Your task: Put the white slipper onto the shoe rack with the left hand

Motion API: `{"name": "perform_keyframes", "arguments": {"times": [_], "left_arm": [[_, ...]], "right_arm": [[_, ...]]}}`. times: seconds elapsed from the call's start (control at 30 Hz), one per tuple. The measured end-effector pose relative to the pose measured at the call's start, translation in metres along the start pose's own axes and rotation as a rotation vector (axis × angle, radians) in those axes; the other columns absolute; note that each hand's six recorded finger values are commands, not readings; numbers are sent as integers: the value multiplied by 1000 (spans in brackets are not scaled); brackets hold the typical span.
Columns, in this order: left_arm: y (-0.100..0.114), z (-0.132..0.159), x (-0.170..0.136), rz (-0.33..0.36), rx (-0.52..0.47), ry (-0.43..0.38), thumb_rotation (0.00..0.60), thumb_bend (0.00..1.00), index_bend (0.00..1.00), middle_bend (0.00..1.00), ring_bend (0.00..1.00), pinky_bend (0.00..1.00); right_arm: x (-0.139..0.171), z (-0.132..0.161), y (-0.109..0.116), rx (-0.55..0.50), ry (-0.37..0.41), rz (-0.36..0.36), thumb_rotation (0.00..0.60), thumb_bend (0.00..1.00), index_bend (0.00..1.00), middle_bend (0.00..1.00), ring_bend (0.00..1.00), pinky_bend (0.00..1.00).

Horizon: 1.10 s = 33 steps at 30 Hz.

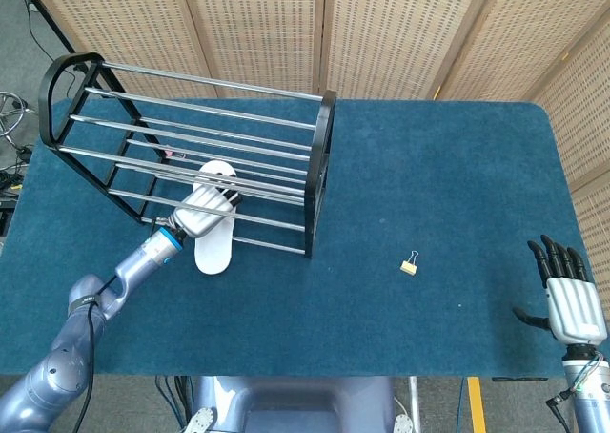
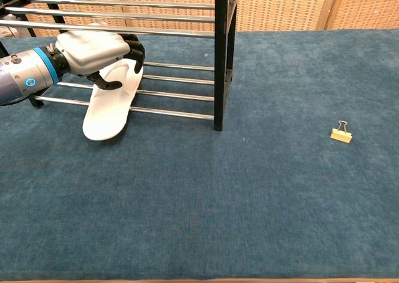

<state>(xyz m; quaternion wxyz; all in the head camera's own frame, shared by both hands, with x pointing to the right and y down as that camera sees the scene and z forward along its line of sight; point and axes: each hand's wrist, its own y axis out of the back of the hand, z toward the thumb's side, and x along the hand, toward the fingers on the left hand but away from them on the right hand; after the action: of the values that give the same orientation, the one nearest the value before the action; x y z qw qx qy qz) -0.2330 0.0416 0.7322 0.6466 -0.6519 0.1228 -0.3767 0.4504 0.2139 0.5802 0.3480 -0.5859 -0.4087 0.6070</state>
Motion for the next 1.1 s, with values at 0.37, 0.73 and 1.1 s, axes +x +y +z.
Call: {"name": "perform_keyframes", "arguments": {"times": [0.37, 0.73, 1.1], "left_arm": [[2, 5, -3, 17, 12, -21, 600, 280, 437, 300, 191, 293], [5, 13, -7, 45, 2, -51, 600, 280, 437, 300, 190, 293], [10, 26, -13, 79, -34, -97, 600, 280, 437, 300, 190, 292]], "right_arm": [[1, 0, 2, -1, 1, -4, 600, 0, 0, 0, 0, 0], [2, 1, 2, -3, 3, -6, 600, 0, 0, 0, 0, 0], [3, 1, 4, -7, 4, -11, 600, 0, 0, 0, 0, 0]]}}
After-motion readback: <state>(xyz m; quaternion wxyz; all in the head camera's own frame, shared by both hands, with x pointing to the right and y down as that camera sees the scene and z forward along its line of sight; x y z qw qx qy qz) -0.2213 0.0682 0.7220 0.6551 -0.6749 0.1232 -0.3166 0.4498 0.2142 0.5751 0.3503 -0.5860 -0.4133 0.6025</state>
